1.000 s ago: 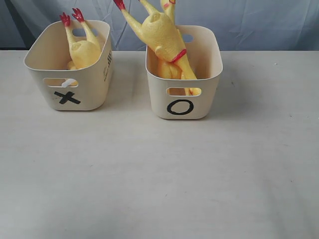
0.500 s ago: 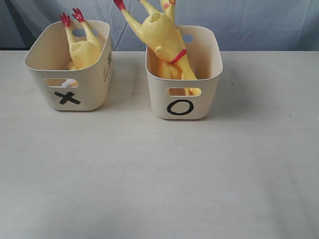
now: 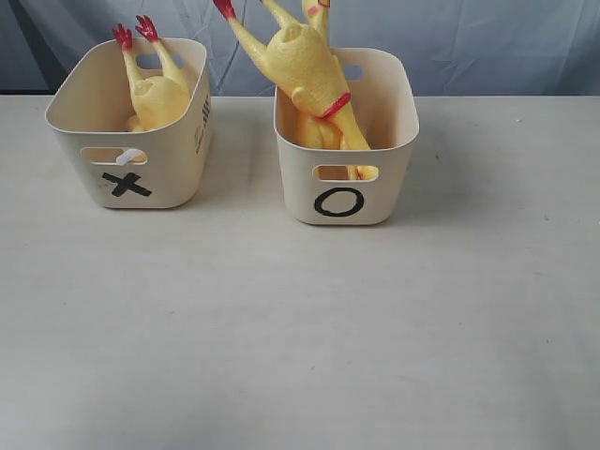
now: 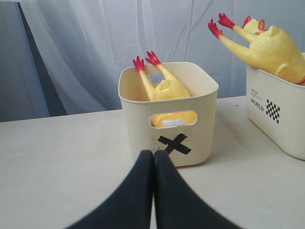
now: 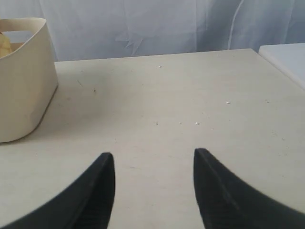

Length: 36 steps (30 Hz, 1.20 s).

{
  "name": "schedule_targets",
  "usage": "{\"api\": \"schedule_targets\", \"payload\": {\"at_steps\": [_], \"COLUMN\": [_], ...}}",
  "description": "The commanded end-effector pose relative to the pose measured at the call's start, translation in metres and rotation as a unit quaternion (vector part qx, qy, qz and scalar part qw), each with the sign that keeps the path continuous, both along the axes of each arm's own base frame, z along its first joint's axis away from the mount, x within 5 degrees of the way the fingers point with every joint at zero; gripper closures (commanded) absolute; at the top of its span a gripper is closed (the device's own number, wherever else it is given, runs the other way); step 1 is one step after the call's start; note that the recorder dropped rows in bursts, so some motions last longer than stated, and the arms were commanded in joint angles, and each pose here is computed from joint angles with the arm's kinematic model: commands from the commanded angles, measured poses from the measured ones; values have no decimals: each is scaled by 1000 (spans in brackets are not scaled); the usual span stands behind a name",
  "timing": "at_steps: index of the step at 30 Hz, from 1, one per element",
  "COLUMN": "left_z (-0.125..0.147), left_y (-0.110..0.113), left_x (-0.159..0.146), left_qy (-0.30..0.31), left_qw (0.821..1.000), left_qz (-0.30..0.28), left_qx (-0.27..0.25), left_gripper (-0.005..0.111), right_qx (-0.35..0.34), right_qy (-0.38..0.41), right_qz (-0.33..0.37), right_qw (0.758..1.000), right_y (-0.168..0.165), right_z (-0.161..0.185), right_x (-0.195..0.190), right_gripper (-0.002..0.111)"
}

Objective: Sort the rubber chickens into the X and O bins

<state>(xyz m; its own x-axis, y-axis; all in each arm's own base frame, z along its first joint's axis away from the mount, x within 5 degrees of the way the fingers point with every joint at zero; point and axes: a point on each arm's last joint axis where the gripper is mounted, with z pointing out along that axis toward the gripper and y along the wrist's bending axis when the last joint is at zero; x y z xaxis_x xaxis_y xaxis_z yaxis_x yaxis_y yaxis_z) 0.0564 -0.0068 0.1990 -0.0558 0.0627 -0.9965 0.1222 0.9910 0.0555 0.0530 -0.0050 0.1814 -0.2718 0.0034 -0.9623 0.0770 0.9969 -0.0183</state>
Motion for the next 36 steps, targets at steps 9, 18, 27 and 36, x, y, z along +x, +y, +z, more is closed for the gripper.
{"api": "schedule_targets", "payload": {"at_steps": [9, 18, 27, 36], "left_z": [2, 2, 2, 2], "left_y": [0, 0, 0, 0], "left_x": [0, 0, 0, 0], "left_qy": [-8, -8, -8, -8], "left_qw": [1000, 1000, 1000, 1000], "left_qz": [-1, -1, -1, -1], "left_qx": [-4, -4, -4, -4], "left_gripper": [107, 107, 107, 107], "right_qx": [-5, 12, 43, 7], "right_qy": [-2, -3, -4, -1], "right_qz": [1, -2, 1, 10], "right_qw": [1000, 1000, 999, 1000], "right_y": [0, 0, 2, 2], "right_z": [0, 0, -1, -1], "right_x": [0, 0, 0, 0], "right_gripper": [60, 60, 109, 109]}}
